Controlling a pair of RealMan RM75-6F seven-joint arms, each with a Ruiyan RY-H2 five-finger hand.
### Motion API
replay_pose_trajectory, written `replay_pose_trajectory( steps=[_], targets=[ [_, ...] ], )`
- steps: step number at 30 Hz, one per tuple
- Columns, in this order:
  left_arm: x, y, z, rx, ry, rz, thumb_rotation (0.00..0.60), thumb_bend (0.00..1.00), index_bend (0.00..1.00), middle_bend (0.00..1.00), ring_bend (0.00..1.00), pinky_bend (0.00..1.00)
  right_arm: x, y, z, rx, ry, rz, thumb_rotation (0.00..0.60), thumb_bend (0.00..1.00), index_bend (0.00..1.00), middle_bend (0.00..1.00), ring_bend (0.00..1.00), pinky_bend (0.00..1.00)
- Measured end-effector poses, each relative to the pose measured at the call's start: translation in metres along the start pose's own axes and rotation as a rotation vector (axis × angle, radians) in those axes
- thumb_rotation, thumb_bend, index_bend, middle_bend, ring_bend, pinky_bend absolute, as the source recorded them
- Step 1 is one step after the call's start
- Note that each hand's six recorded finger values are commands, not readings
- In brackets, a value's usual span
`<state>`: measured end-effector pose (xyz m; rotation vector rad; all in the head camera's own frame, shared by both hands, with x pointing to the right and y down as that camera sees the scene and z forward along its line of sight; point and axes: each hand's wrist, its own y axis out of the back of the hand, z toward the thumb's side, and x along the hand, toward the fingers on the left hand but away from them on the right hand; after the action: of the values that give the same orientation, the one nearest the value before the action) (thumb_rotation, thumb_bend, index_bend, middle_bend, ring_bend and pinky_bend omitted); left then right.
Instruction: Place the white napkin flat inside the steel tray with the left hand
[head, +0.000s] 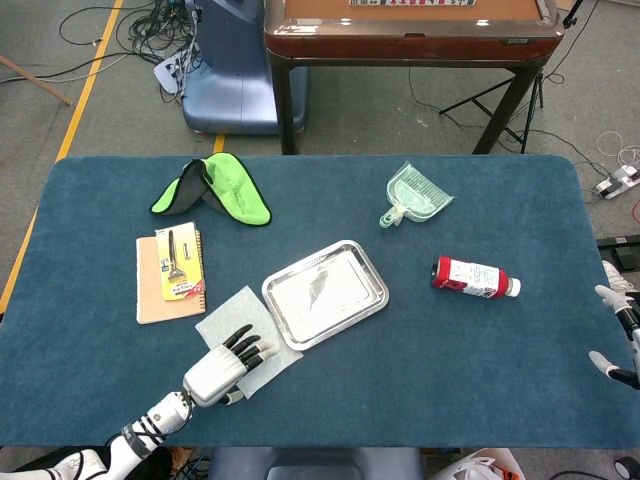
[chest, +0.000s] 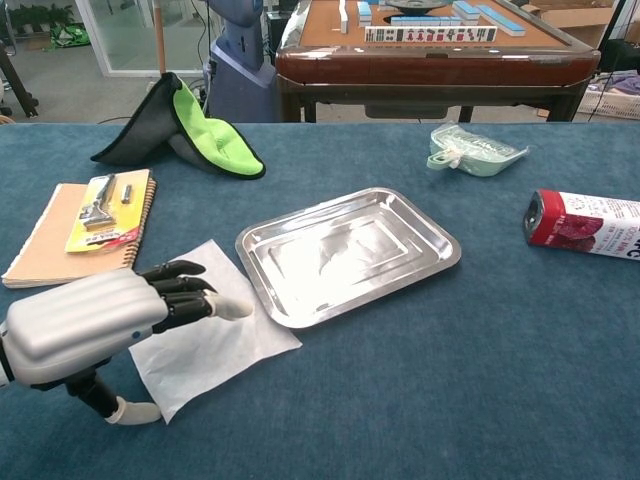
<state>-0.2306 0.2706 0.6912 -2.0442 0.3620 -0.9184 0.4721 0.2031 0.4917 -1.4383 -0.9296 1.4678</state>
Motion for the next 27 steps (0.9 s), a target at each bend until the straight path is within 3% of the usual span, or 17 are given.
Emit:
replay_pose_trajectory(
  steps=[9,18,27],
  targets=[
    [0.007,0.008,0.003,-0.105,0.012,0.057,0.600,0.14,0.27,0.18,0.14,0.00,-0.001,-0.001,0.000,-0.001,-0.001,0.000,0.600,0.08,0.21,0.31,0.20,0.25],
    [0.018,0.012,0.003,-0.195,0.026,0.092,0.600,0.27,0.43,0.22,0.18,0.00,0.000,0.000,-0.001,-0.003,-0.003,-0.002,0.600,0.08,0.21,0.31,0.20,0.25],
    [0.025,0.026,-0.001,-0.267,0.041,0.131,0.600,0.32,0.47,0.24,0.19,0.00,0.001,0.000,-0.002,-0.009,-0.005,-0.003,0.600,0.08,0.21,0.31,0.20,0.25]
  ],
)
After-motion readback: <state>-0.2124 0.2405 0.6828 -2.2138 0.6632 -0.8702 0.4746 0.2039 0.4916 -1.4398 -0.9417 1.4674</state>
